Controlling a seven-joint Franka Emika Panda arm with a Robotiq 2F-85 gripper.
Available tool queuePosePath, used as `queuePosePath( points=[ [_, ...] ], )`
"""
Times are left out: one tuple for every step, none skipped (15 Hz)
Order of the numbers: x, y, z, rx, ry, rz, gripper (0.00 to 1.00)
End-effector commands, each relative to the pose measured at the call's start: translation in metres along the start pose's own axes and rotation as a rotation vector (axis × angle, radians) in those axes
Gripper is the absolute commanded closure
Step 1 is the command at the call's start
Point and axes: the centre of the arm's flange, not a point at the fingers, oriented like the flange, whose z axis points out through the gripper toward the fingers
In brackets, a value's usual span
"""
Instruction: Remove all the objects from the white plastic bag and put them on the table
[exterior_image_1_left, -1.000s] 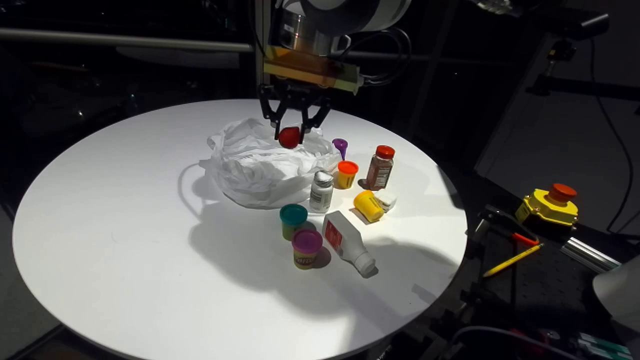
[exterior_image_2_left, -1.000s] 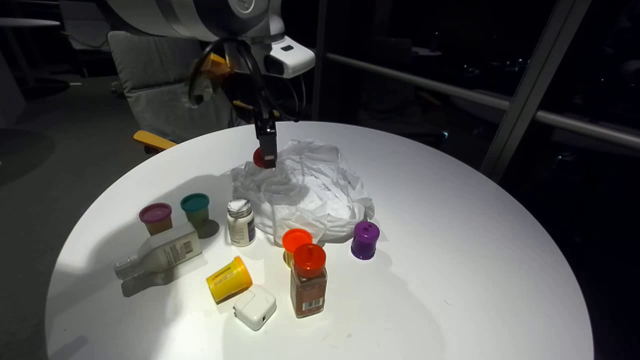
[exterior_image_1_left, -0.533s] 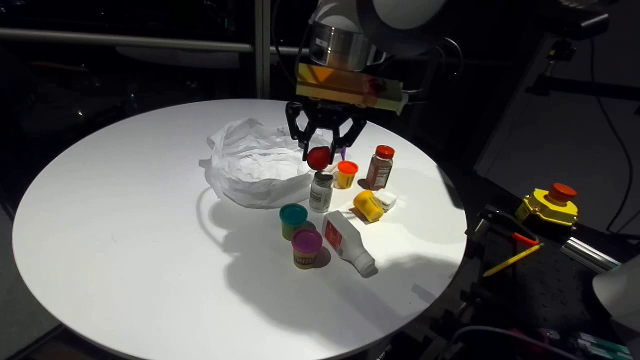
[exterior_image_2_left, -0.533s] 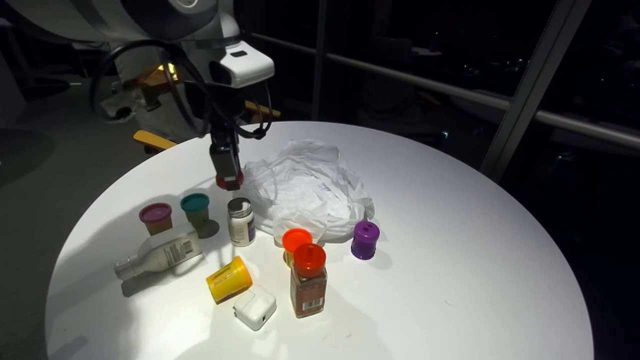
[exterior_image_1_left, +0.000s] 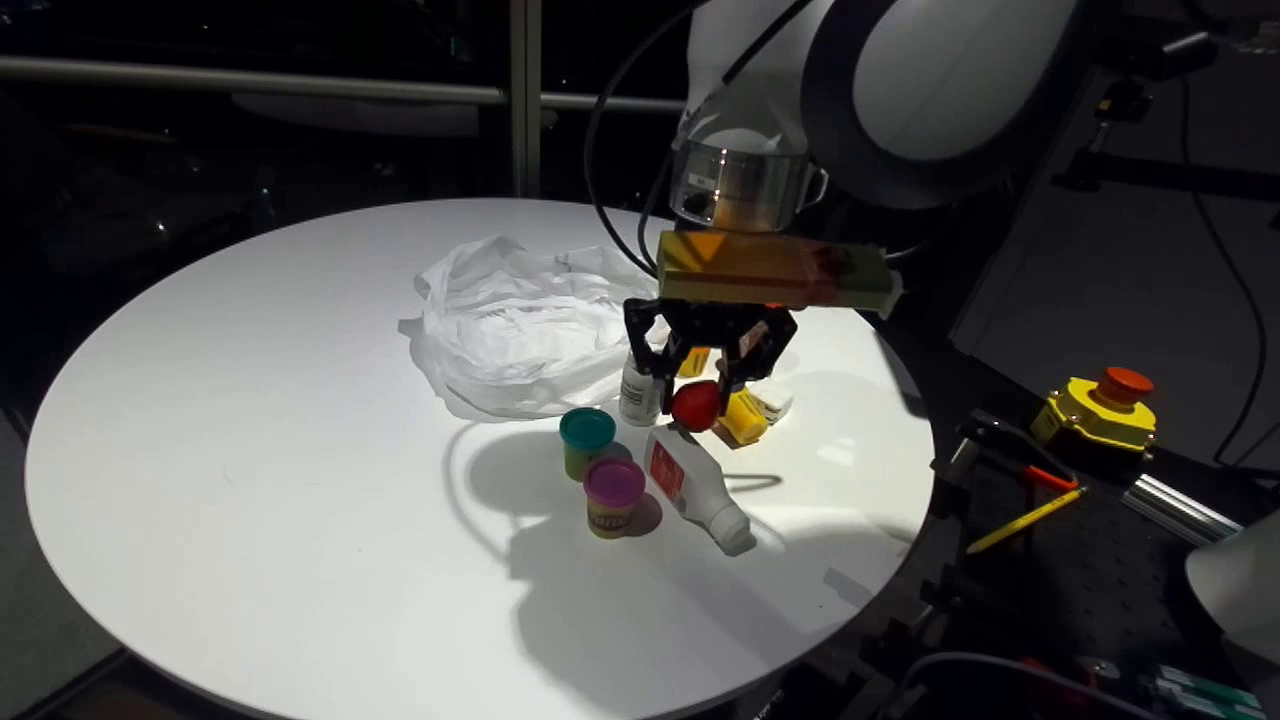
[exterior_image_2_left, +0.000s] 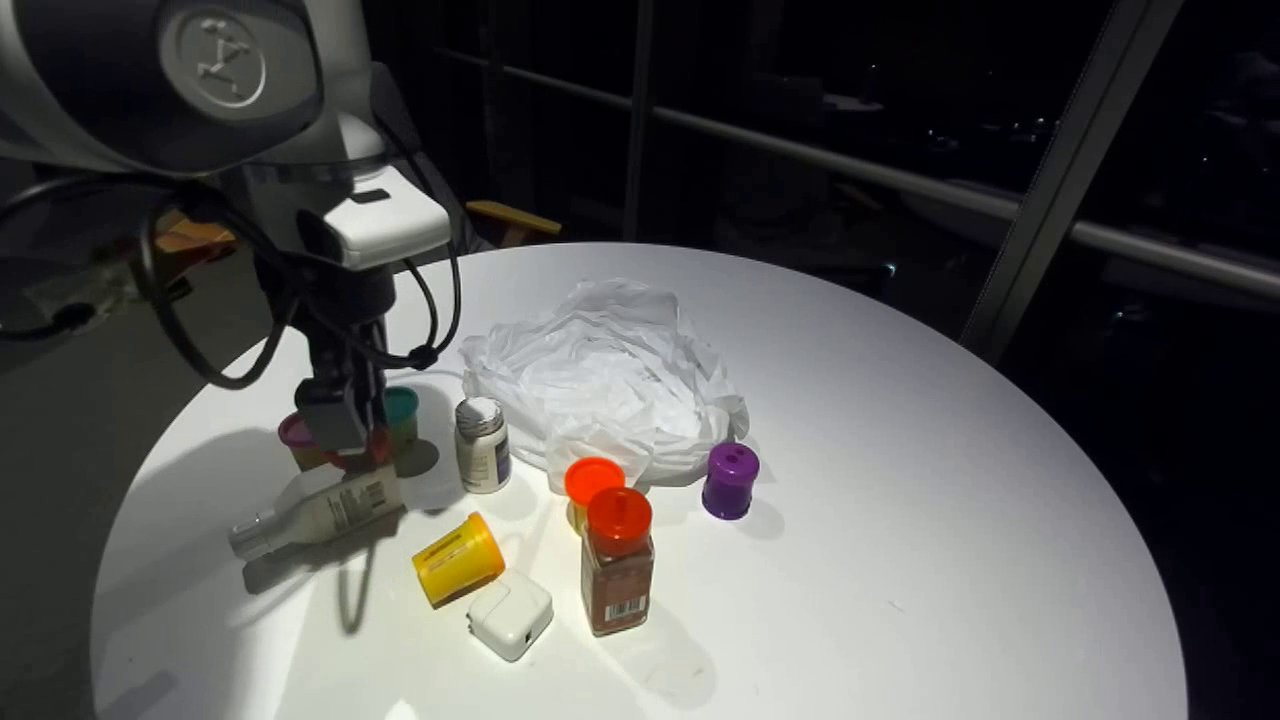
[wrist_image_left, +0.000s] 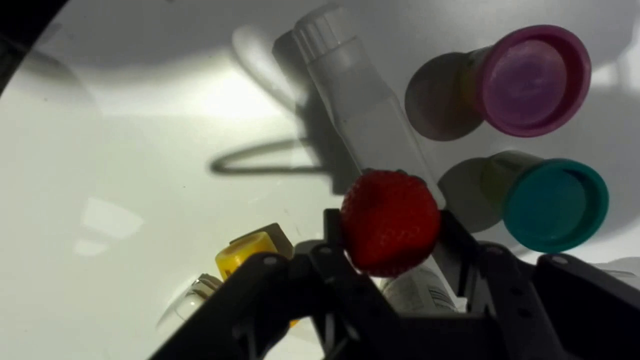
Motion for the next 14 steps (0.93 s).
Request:
queuePosePath(
  points=[
    [0.015,-0.002,0.027,-0.006,0.023,0.039,0.77],
    [0.021,-0.002,0.032,-0.006,0.04,0.049,0.77],
    [0.024,-0.001,0.034,-0.011,0.045,0.051,0.77],
    [0.027,-0.001,0.038,-0.013,0.039,0.051,0.77],
    [0.031,-0.001,0.045,-0.023,0.038,0.053,0.77],
    [0.032,-0.001,0.05,-0.027,0.032,0.053,0.77],
    [0.034,-0.002,0.054,-0.029,0.025,0.05,0.77],
    [0.034,-0.003,0.057,-0.035,0.023,0.049,0.77],
    [0.035,-0.004,0.06,-0.04,0.025,0.048,0.53],
    [0.033,-0.002,0.056,-0.044,0.035,0.046,0.27],
    [0.032,-0.002,0.05,-0.048,0.045,0.041,0.25],
    [0.031,0.0,0.04,-0.053,0.07,0.038,0.19],
    [0.031,0.001,0.026,-0.066,0.093,0.033,0.12],
    [0.029,0.003,0.007,-0.063,0.118,0.023,0.04]
  ],
)
